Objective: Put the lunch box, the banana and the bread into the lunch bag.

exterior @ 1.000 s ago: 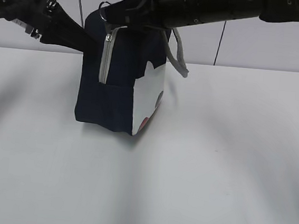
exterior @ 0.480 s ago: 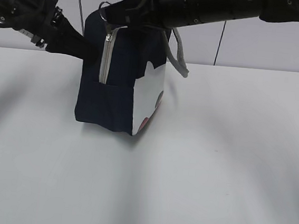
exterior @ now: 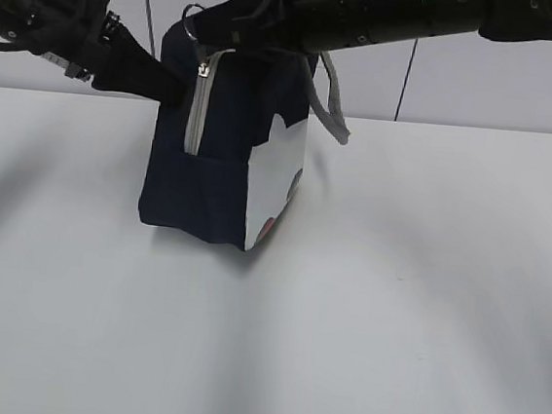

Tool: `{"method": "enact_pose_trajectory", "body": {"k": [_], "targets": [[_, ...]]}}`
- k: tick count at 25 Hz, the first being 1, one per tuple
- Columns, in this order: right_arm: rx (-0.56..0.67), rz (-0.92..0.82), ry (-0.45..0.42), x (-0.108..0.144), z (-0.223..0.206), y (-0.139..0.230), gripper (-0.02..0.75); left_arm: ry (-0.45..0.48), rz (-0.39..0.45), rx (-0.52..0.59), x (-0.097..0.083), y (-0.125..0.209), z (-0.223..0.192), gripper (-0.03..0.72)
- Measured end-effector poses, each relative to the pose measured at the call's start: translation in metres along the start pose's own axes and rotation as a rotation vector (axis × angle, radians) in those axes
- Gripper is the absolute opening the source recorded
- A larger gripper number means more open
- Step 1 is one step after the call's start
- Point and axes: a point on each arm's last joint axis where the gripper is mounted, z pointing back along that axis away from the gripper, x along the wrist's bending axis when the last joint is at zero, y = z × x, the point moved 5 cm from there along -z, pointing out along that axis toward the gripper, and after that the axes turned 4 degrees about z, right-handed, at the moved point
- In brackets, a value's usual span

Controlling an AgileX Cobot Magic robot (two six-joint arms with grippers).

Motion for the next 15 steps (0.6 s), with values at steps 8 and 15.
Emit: {"method": "enact_pose_trajectory", "body": {"k": [8, 15], "targets": [[0.001, -0.007, -0.002, 0.0001, -0.0006, 0.0008, -0.016, 0.023, 0.002, 0.018, -0.0014, 0.0037, -0.0016, 0.012], [0.001, -0.026, -0.004, 0.0004, -0.0006, 0.0008, -0.016, 0.024, 0.001, 0.03, -0.0016, 0.0054, -0.0015, 0.007]]}}
